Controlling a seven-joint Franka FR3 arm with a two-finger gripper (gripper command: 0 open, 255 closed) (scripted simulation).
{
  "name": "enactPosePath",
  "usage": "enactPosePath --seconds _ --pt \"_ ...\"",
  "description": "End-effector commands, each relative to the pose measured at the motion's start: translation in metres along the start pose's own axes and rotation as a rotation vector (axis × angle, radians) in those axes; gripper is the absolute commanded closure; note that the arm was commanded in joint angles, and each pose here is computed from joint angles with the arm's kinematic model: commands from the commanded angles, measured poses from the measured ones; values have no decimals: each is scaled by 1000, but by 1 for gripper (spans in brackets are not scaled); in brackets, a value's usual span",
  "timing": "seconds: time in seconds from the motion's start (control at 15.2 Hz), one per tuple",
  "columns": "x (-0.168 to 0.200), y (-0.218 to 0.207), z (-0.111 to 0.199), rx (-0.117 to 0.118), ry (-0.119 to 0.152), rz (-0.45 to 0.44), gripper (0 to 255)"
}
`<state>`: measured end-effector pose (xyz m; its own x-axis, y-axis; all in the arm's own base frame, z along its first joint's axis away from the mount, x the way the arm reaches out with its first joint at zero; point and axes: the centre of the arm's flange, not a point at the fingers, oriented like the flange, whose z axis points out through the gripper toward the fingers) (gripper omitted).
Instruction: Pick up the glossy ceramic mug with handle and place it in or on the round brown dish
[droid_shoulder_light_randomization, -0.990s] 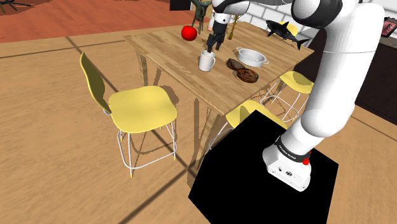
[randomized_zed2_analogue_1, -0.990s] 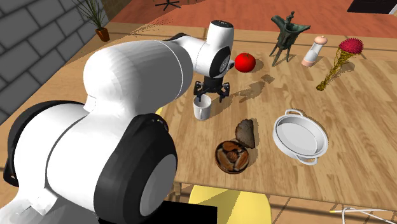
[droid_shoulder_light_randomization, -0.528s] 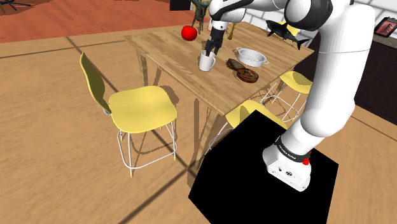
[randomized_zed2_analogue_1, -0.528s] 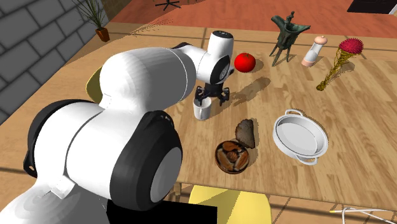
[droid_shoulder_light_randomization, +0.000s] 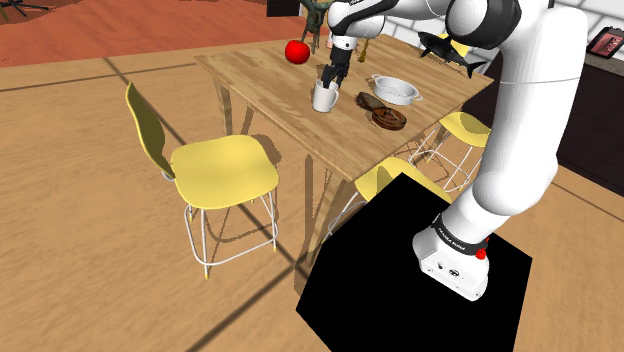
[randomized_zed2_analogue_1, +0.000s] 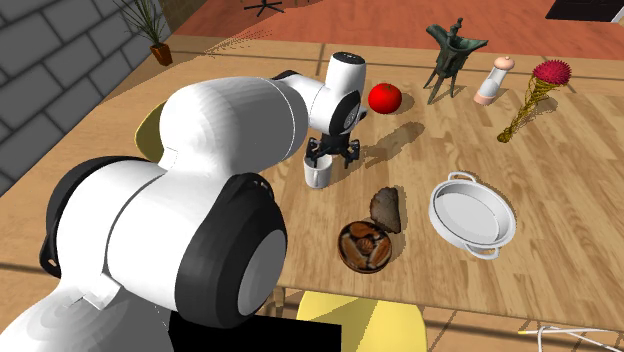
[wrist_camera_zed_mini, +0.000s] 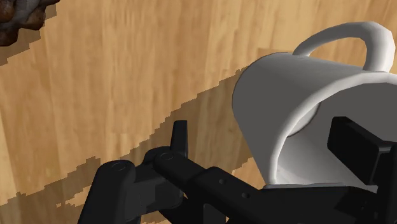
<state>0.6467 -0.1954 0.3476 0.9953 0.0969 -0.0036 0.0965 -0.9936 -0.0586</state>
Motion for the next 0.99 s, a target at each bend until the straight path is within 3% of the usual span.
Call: enactPosePath --seconds 0.0,0.07,0.66,0.92 --pt "0 0 0 0 0 0 0" --pt "0 0 0 0 0 0 255" --pt "0 0 0 0 0 0 255" --pt "0 -1 -21 0 0 0 255"
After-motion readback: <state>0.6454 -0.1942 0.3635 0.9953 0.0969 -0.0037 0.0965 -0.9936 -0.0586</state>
